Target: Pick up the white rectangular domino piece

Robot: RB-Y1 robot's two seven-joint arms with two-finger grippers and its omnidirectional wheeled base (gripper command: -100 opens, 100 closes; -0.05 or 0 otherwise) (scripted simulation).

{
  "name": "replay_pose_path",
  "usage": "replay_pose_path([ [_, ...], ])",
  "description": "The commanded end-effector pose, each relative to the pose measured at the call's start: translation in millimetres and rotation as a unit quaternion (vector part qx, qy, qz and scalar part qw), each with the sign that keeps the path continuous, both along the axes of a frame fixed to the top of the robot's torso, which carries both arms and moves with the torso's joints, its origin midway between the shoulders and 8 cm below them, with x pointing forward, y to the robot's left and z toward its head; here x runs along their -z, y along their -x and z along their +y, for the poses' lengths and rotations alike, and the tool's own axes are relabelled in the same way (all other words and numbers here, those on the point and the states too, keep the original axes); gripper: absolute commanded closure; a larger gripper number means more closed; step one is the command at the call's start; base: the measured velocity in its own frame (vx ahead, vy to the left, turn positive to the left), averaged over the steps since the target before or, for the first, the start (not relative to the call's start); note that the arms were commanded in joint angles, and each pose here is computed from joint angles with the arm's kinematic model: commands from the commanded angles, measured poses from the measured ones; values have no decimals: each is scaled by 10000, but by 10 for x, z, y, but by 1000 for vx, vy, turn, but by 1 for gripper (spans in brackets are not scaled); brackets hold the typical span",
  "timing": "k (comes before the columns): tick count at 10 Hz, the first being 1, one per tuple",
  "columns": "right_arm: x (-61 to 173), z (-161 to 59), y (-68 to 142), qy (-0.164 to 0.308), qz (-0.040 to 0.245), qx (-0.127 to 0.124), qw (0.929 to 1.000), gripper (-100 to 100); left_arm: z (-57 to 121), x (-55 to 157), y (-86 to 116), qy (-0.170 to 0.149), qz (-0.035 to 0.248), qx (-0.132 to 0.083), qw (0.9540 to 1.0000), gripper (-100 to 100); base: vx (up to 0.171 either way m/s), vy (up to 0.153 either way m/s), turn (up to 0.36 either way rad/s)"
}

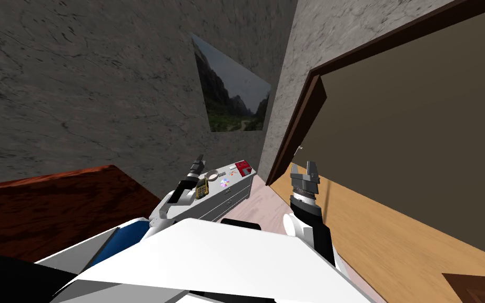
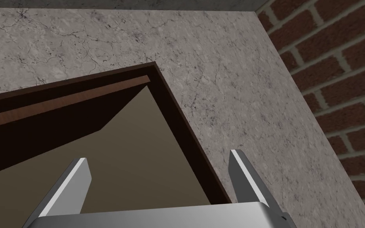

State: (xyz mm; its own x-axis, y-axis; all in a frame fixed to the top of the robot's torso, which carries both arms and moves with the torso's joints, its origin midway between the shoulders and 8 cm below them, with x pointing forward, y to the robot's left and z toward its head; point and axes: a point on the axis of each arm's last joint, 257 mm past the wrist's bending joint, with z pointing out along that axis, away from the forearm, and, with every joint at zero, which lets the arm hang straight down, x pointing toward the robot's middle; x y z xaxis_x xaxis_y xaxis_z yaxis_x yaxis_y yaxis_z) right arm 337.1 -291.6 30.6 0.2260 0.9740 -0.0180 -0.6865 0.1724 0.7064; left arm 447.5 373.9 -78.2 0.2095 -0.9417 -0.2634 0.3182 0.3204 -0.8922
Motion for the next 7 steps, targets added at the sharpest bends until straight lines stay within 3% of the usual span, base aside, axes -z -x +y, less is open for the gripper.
replay_pose_path([
  [1, 0, 0, 0, 0, 0, 0, 10000, 0, 103, 48, -88, 61, 107, -53, 9999, -100, 24, -49, -98],
  [2, 0, -1, 0, 1, 1, 1, 10000, 0, 262, 63, -188, 130, 207, -141, 9996, -100, 29, -42, -192],
  [3, 0, 0, 0, 1, 0, 0, 10000, 0, 277, 100, -192, 139, 243, -154, 9995, -100, 19, -30, -125],
  [5, 0, 0, 0, 1, 0, 0, 10000, 0, 629, 106, -360, 310, 414, -367, 9980, -100, 22, -53, -262],
  [6, 0, 0, 0, 0, 0, 0, 10000, 0, 675, 225, -383, 354, 557, -417, 9969, -100, 33, -47, -111],
  [7, 1, -1, 0, 1, 1, 1, 10000, 0, 873, 238, -458, 469, 651, -548, 9953, -100, 24, -59, -165],
])
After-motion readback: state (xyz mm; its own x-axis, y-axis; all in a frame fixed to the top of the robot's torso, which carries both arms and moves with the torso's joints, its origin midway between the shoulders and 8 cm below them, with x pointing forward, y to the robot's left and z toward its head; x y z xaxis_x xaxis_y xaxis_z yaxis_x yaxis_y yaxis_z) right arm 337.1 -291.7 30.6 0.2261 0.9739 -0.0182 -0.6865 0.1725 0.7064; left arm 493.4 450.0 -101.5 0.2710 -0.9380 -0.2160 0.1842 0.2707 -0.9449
